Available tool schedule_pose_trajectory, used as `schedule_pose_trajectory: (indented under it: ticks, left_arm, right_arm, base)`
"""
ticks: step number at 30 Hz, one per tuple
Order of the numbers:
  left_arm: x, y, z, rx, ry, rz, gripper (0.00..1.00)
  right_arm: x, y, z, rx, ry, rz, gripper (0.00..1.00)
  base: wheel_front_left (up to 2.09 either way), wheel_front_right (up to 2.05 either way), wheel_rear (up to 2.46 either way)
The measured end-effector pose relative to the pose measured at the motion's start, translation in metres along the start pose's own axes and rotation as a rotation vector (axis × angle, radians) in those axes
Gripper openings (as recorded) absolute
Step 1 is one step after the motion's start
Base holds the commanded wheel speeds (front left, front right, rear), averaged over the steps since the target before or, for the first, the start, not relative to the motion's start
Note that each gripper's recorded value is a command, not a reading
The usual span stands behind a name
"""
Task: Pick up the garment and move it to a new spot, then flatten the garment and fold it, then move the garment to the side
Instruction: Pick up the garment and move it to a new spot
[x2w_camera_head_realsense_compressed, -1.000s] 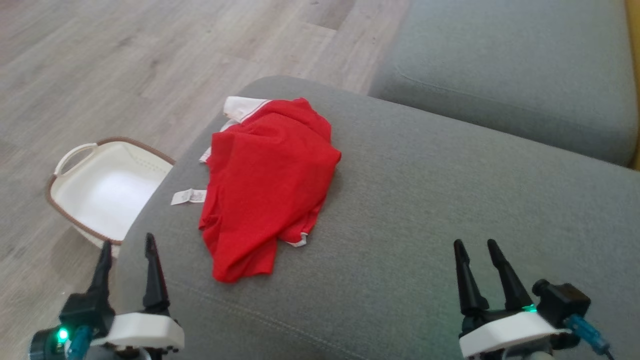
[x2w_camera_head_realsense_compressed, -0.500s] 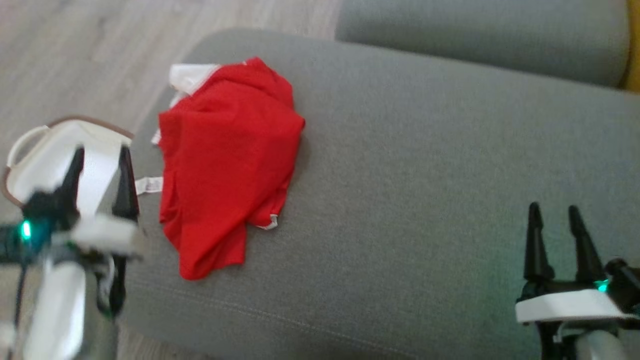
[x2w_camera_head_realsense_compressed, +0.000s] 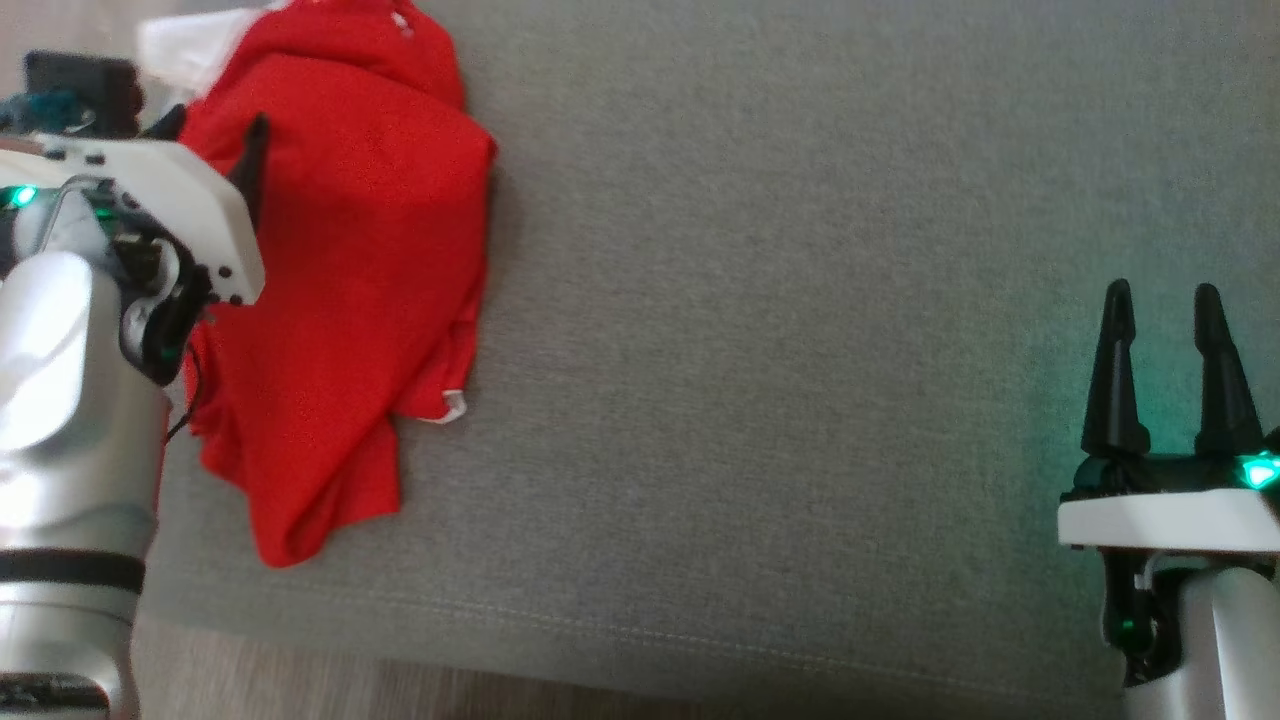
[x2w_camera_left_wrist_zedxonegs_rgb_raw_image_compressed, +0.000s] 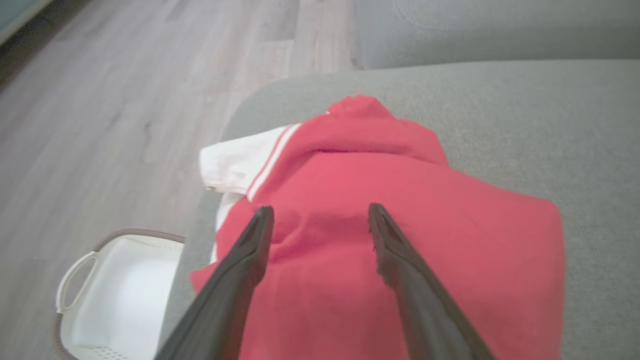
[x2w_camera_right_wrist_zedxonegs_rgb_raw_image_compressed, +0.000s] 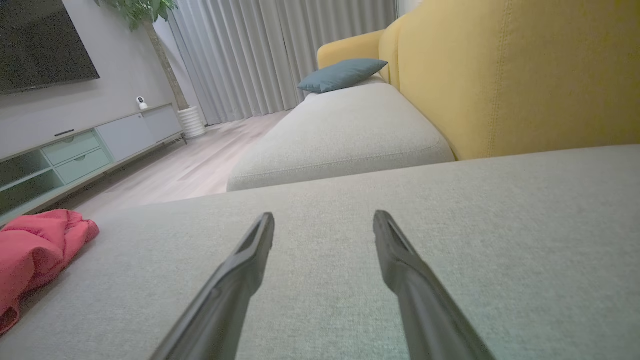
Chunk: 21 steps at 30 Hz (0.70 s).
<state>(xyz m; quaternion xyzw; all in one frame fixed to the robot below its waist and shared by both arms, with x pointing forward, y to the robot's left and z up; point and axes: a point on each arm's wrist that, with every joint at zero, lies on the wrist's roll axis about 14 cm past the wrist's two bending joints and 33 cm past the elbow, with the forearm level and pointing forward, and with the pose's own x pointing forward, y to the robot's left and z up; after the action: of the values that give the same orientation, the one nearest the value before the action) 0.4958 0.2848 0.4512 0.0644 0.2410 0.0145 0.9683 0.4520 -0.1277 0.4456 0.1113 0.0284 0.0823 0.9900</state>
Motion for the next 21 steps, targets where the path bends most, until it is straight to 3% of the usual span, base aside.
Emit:
schedule_pose_trajectory:
  ticks: [6,12,13,15,21]
  left_arm:
    - [0.029,-0.012,-0.04,0.022,0.195,-0.06,1.0]
    - [0.043,-0.021,-0.051,0.022,0.257,-0.09,1.0]
    - [0.044,-0.023,-0.054,0.02,0.269,-0.095,0.91]
    - [0.045,-0.024,-0.063,0.008,0.3,-0.098,0.0]
    - [0.047,-0.019,-0.058,-0.004,0.276,-0.086,0.0]
  right_arm:
    - [0.0,-0.017,-0.015,-0.002,0.035,-0.043,1.0]
    - [-0.002,-0.027,-0.019,-0.006,0.045,-0.068,1.0]
    - [-0.002,-0.027,-0.02,-0.007,0.047,-0.069,1.0]
    - [-0.002,-0.028,-0.021,-0.006,0.049,-0.07,1.0]
    - [0.003,-0.026,-0.016,0.003,0.032,-0.065,1.0]
  base:
    - [0.0,0.0,0.0]
    - [0.0,0.0,0.0]
    - [0.0,0.0,0.0]
    - [0.0,0.0,0.0]
    - [0.0,0.0,0.0]
